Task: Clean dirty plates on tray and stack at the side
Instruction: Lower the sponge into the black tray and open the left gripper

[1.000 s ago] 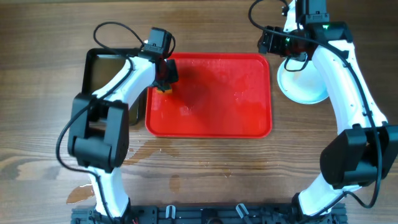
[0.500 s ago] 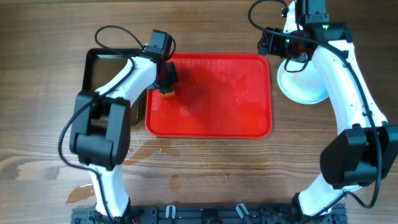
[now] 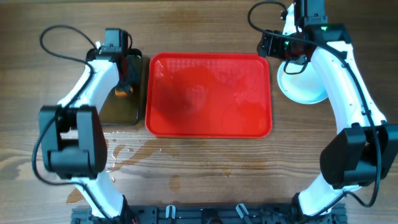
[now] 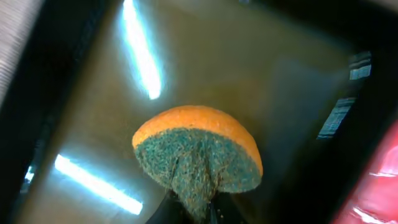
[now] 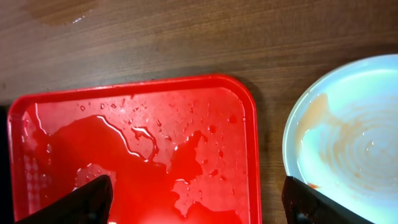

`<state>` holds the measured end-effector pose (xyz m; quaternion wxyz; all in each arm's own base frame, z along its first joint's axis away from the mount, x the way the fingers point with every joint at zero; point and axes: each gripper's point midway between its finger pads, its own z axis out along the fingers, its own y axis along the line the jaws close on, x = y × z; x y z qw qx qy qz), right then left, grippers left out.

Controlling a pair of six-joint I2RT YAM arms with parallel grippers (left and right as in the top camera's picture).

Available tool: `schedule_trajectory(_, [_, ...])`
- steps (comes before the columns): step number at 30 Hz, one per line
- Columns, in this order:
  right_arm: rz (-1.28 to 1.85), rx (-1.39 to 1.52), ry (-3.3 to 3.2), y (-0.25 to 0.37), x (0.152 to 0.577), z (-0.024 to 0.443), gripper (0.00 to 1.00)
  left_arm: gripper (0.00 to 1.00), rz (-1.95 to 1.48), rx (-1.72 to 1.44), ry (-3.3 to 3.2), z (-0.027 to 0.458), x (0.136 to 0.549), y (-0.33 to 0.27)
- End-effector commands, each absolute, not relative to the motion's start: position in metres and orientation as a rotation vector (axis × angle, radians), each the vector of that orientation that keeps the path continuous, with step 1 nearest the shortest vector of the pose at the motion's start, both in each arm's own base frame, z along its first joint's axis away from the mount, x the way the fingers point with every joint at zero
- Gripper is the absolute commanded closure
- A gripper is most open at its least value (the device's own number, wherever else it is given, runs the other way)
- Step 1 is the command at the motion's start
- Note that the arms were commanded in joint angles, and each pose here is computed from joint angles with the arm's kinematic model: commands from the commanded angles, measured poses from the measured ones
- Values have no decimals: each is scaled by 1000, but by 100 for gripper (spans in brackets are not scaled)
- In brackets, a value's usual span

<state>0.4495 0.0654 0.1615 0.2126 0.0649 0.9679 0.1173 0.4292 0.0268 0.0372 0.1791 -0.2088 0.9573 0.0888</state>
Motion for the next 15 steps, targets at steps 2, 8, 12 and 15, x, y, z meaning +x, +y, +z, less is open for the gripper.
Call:
schedule_trajectory(2, [319,158,2706,65,448,153,12,66,241,-601,2771,5,423,29])
schedule_trajectory(8, [319,157,2702,65,449,153,12,42,166,-595,2817,9,416,18])
schedule_trajectory(12, [320,155,2695,65,445,162,12,36,103,-574,2755,82,416,10])
schedule_trajectory(15, [318,128,2660,64,438,182,13,30,38,-529,2600,156,420,1])
